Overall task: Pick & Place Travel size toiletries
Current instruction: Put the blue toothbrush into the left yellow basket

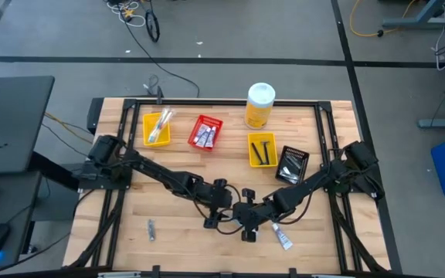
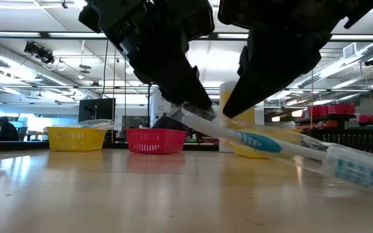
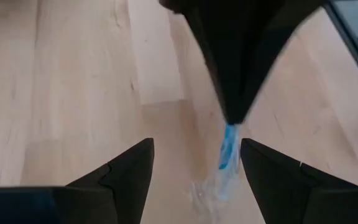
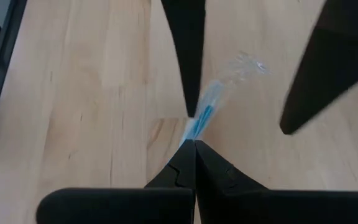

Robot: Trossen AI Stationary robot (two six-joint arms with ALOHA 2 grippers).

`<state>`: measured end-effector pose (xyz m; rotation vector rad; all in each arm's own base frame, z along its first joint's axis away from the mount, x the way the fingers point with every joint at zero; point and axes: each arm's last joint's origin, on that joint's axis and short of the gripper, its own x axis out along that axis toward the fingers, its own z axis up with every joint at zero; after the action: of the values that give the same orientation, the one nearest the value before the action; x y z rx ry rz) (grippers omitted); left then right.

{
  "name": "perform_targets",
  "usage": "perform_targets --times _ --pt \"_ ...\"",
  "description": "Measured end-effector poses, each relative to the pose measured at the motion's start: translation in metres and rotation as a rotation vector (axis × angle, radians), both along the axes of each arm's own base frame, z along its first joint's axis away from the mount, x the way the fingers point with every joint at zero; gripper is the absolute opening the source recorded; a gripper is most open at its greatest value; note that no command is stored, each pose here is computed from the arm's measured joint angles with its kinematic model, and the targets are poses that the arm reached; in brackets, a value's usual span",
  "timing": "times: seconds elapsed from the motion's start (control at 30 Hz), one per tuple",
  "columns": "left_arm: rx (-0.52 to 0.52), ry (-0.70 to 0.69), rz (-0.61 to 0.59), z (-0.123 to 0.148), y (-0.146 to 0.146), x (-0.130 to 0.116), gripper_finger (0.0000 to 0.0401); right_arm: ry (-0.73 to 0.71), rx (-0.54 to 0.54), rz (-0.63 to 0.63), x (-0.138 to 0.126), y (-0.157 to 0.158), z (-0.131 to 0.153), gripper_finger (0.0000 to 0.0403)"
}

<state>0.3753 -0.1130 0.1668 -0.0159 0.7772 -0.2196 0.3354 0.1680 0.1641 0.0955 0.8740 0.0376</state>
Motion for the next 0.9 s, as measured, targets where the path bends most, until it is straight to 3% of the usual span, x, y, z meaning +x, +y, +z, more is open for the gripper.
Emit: perform_targets --times 0.23,0.6,0.8,0.9 --pt "-0.028 0.011 -0.037 -0.0005 -0.0013 -0.0006 0.0246 -0.024 -0.023 -0.017 0.0011 -0.0007 0.001 0.0" --pt "-0.055 0.052 -0.045 -0.0027 -0.0015 -0.0029 0.0158 -0.033 -0.045 -0.006 0.0022 -0.002 0.0015 0.0" --pt "-0.043 0.045 -0.044 -0.0025 -0.0013 -0.0026 0.018 0.029 0.044 0.097 0.0 0.0008 0.0003 0.003" --pt "-0.036 0.037 -0.036 -0.0021 -0.0011 -0.0021 0.0198 0.071 0.033 0.111 -0.0047 0.0028 -0.0023 0.0062"
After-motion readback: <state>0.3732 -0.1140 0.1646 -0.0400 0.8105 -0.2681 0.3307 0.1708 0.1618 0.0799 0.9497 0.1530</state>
